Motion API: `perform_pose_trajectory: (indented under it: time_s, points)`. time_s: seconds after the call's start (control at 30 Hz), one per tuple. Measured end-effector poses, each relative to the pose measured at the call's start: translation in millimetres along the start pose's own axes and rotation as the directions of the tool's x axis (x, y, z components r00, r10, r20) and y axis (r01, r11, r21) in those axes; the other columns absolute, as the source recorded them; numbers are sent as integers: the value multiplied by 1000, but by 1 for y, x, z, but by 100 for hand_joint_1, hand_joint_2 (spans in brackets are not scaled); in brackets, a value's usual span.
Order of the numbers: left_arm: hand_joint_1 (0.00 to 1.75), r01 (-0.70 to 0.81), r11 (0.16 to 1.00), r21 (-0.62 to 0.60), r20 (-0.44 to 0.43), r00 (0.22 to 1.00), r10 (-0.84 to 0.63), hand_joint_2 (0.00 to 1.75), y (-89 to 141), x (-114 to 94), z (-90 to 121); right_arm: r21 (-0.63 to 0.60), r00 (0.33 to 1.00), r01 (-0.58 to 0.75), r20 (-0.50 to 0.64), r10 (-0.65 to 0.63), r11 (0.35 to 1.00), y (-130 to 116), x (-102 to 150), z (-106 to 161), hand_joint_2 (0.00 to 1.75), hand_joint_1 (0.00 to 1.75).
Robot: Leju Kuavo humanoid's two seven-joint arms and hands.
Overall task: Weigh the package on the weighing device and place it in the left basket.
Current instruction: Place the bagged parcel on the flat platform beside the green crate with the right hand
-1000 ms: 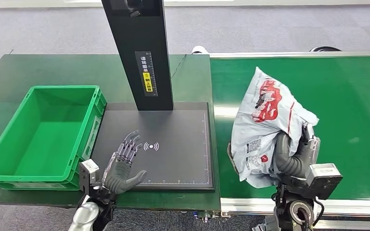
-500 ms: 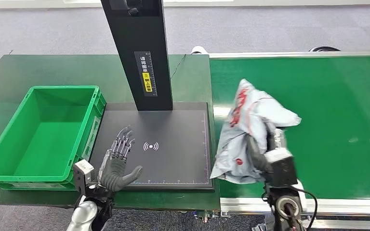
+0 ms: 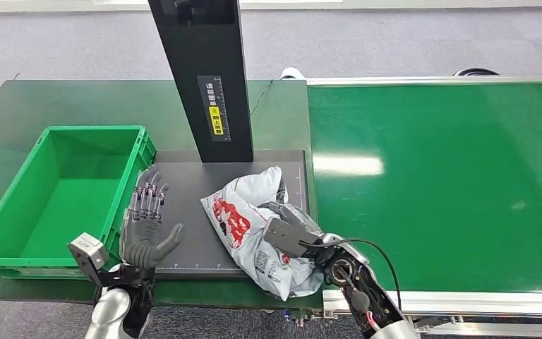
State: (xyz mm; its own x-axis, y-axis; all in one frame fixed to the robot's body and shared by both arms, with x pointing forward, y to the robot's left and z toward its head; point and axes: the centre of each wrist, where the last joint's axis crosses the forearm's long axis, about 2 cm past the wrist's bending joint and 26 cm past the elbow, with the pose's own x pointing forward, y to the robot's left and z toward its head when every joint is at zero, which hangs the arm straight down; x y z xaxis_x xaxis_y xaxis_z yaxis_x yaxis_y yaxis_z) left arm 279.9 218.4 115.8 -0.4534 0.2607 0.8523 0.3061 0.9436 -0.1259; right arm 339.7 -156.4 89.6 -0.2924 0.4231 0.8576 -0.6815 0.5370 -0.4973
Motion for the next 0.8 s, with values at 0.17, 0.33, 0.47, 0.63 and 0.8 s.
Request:
perform_pose_trajectory:
  time_s: [0.17,0.33,0.47,0.63,0.8]
  points:
    - [0,-1,1000,8,15,1000,1,175,1,2,-4,81,999,33,25,-35,996,4,-1,-11,175,175]
    - [0,2,1000,12,18,1000,-2,175,1,3,-4,99,991,86,96,-95,991,7,-4,-12,175,175]
    - [0,-2,1000,15,25,1000,1,175,1,2,0,38,973,109,200,-115,993,9,-6,-10,175,175]
    - [0,-6,1000,14,23,1000,5,175,0,1,3,-97,972,83,228,-58,992,7,-12,-5,175,175]
    - [0,-9,1000,7,23,1000,9,175,-1,1,2,-191,973,62,230,-17,980,7,-15,-1,175,123]
